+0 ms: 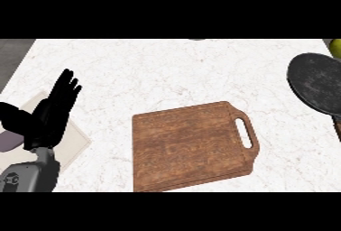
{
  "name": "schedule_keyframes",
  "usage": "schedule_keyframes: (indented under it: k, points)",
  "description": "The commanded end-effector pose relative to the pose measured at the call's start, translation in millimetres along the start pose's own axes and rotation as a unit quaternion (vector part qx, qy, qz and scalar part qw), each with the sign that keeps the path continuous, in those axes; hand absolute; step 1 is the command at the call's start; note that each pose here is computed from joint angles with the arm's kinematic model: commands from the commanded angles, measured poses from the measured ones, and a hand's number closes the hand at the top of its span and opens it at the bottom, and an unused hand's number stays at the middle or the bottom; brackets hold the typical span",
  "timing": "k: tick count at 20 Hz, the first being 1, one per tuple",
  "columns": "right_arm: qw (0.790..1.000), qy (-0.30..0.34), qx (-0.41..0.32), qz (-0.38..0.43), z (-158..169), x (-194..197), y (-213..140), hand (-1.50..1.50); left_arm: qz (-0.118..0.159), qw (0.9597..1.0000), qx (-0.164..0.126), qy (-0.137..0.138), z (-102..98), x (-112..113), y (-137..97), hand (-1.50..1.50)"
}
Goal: Pick the pear from the cutting board and place it in the pan
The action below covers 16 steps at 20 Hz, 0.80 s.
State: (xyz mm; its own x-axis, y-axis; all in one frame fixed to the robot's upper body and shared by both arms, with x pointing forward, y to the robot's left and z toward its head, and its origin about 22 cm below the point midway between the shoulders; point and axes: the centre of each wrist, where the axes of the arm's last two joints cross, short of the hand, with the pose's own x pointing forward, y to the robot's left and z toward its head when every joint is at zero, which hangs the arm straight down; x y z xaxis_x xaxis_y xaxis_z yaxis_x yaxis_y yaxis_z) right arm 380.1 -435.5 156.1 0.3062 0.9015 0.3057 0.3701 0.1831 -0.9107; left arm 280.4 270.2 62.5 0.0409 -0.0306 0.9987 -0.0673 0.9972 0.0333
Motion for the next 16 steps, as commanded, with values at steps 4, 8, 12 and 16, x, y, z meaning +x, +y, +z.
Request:
schedule_keyframes:
  k: [4,8,12,16]
  points:
    - [0.999,-0.015,0.039,-0.014,13,-45,39,1.5,0.003,0.9999,-0.015,0.0,-4,12,-10,0.0]
    - [0.999,0.004,0.047,0.019,13,-36,53,1.5,-0.005,0.9998,-0.011,-0.014,-18,14,-7,0.0]
    - [0.989,0.118,0.081,-0.035,28,-61,64,-1.5,-0.001,0.9997,-0.024,-0.009,-4,-2,-11,0.0]
    - [0.984,0.115,0.127,-0.054,33,-73,64,-1.5,0.007,0.9996,-0.028,-0.007,-3,2,-21,0.0]
